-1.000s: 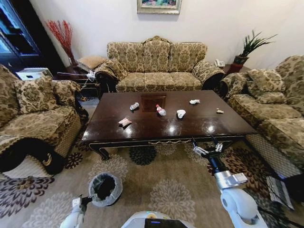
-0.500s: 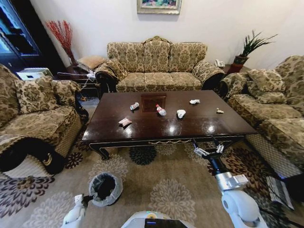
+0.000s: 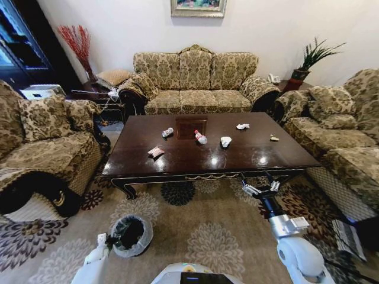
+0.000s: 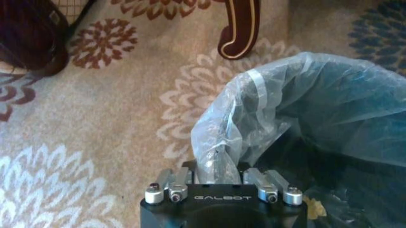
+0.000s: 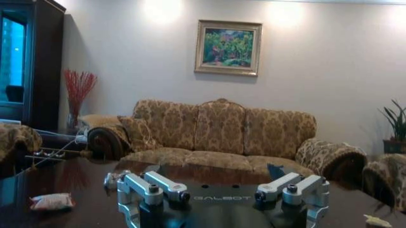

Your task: Move to the front of the table and place the trash on the table into the trash bin.

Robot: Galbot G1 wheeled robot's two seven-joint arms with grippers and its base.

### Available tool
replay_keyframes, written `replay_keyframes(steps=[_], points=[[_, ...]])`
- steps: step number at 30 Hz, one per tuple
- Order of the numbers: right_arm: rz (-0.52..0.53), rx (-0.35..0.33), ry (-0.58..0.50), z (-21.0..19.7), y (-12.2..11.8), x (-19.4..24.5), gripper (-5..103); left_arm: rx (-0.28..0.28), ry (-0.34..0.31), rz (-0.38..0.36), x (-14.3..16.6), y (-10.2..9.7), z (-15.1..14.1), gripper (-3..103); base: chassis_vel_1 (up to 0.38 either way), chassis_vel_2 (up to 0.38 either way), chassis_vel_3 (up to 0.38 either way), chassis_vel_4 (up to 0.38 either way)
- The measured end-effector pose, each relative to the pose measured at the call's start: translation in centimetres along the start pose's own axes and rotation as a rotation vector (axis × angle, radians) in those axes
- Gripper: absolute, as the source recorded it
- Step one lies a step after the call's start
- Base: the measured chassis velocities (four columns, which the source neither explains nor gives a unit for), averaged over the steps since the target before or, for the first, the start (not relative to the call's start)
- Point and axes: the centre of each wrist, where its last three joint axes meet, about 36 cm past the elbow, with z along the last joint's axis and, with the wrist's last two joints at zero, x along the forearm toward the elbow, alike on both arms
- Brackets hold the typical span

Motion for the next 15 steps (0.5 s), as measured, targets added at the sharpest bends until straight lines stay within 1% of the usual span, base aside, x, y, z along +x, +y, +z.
replay_keyframes(steps=[1, 2, 3, 4, 6, 8, 9, 10, 11, 14, 15], points=[[0.003, -0.002, 0.001, 0.01, 0.02, -0.02, 100, 0.002, 0.003, 0.0, -0.05, -0.03, -0.06, 34, 0.0, 0.0, 0.0, 0.0], [0.007, -0.004, 0.0, 0.03, 0.04, -0.05, 100, 0.003, 0.009, 0.0, -0.06, -0.04, -0.12, 34, 0.0, 0.0, 0.0, 0.0], [0.012, -0.013, -0.001, 0.04, 0.08, -0.09, 100, 0.005, 0.017, 0.001, -0.05, -0.06, -0.25, 30, 0.0, 0.0, 0.0, 0.0], [0.012, -0.013, -0.001, 0.04, 0.08, -0.09, 100, 0.005, 0.017, 0.001, -0.05, -0.06, -0.25, 30, 0.0, 0.0, 0.0, 0.0], [0.016, -0.038, 0.0, -0.12, 0.15, -0.1, 100, 0.006, 0.025, 0.003, 0.0, -0.05, -0.32, 19, 0.0, 0.0, 0.0, 0.0], [0.018, -0.047, -0.001, -0.18, 0.14, -0.09, 100, 0.006, 0.029, 0.007, 0.02, 0.0, -0.28, 8, 0.0, 0.0, 0.0, 0.0], [0.018, -0.047, -0.001, -0.18, 0.14, -0.09, 100, 0.006, 0.029, 0.007, 0.02, 0.0, -0.28, 8, 0.0, 0.0, 0.0, 0.0], [0.019, -0.047, -0.003, -0.18, 0.1, -0.09, 100, 0.006, 0.029, 0.008, 0.06, 0.04, -0.23, 3, 0.0, 0.0, 0.0, 0.0], [0.021, -0.046, -0.007, -0.15, 0.06, -0.07, 100, 0.008, 0.026, 0.01, 0.11, 0.05, -0.26, 2, 0.0, 0.0, 0.0, 0.0], [0.029, -0.045, -0.01, -0.06, 0.01, 0.0, 100, 0.016, 0.022, 0.009, 0.15, 0.05, -0.18, 2, 0.0, 0.0, 0.0, 0.0], [0.038, -0.047, -0.011, 0.04, 0.01, 0.07, 100, 0.03, 0.019, 0.005, 0.2, 0.02, 0.04, 2, 0.0, 0.0, 0.0, 0.0]])
